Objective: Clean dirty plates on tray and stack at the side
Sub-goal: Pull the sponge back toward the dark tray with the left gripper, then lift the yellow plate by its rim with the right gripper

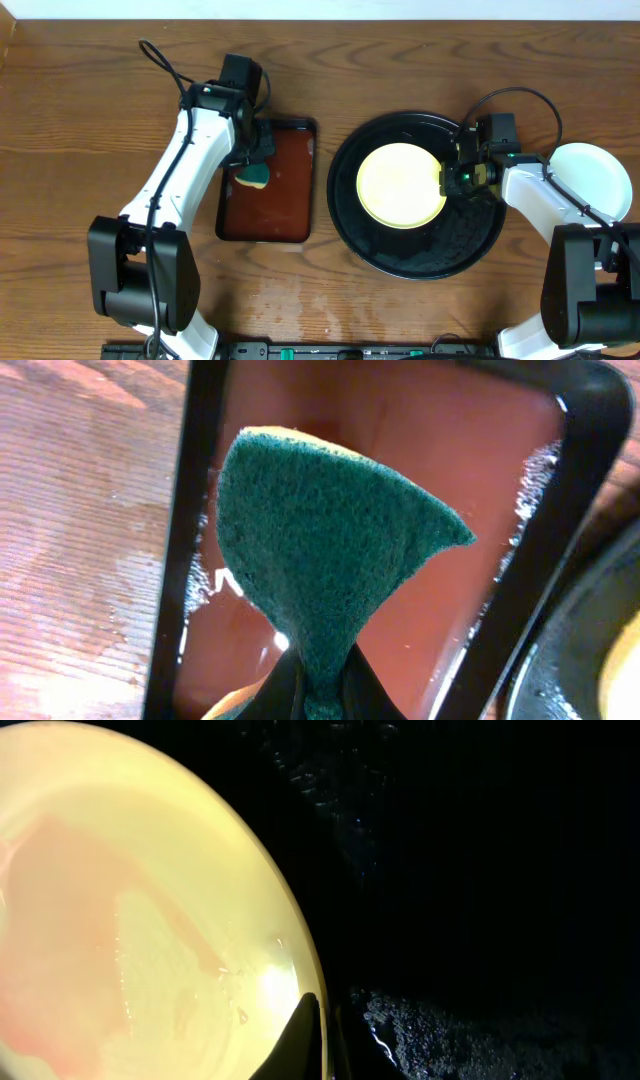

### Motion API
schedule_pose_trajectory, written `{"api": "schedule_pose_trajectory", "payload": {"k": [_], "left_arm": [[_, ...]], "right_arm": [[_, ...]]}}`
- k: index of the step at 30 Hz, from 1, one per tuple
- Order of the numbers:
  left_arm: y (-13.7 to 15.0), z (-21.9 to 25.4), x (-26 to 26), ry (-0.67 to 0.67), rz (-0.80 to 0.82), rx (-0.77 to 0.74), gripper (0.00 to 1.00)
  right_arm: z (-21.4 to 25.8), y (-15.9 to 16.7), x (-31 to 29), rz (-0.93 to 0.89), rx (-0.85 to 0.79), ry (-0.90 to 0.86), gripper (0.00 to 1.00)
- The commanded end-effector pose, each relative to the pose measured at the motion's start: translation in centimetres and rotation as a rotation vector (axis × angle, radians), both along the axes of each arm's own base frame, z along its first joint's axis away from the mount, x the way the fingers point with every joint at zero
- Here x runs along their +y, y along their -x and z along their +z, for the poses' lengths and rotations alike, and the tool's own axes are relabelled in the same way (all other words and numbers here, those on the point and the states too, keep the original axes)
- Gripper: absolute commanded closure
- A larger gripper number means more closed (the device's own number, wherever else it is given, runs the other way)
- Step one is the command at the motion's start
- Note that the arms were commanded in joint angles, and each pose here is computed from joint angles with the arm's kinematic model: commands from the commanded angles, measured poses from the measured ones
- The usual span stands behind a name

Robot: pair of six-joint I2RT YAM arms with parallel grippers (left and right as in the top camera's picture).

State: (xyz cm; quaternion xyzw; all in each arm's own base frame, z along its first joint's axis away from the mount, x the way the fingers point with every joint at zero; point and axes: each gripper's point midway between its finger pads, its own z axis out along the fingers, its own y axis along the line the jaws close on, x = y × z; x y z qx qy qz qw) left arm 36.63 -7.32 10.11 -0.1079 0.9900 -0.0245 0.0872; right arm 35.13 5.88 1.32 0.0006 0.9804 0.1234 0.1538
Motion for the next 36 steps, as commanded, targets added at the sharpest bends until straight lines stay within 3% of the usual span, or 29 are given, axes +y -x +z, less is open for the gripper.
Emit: {"api": "schedule_pose_trajectory", "payload": {"k": [1, 9, 13, 21, 36], "left_arm": [[-0.5, -0.1, 0.6, -0.041, -0.009, -0.02, 0.92], [-0.6, -0.1, 0.6, -0.04, -0.009, -0.022, 0.92], [-0.6, -0.1, 0.6, -0.041, -0.009, -0.022, 0.92], [-0.6, -0.1, 0.6, -0.041, -0.01, -0.022, 0.92], [0.9, -0.2, 0.6, -0.041, -0.014, 0.036, 0.92]], "right_arm": [[-0.3, 0.1, 0.3, 0.007, 0.009, -0.009, 0.91], [-1.1, 0.3, 0.3, 0.006, 0.028, -0.009, 0.88], [-1.7, 0.3, 0.3, 0.006, 0.038, -0.009, 0.99], [-1.2, -0.1, 0.3, 0.006, 0.026, -0.013, 0.99], [9.9, -4.5, -0.4, 0.01, -0.163, 0.042, 0.99]]}}
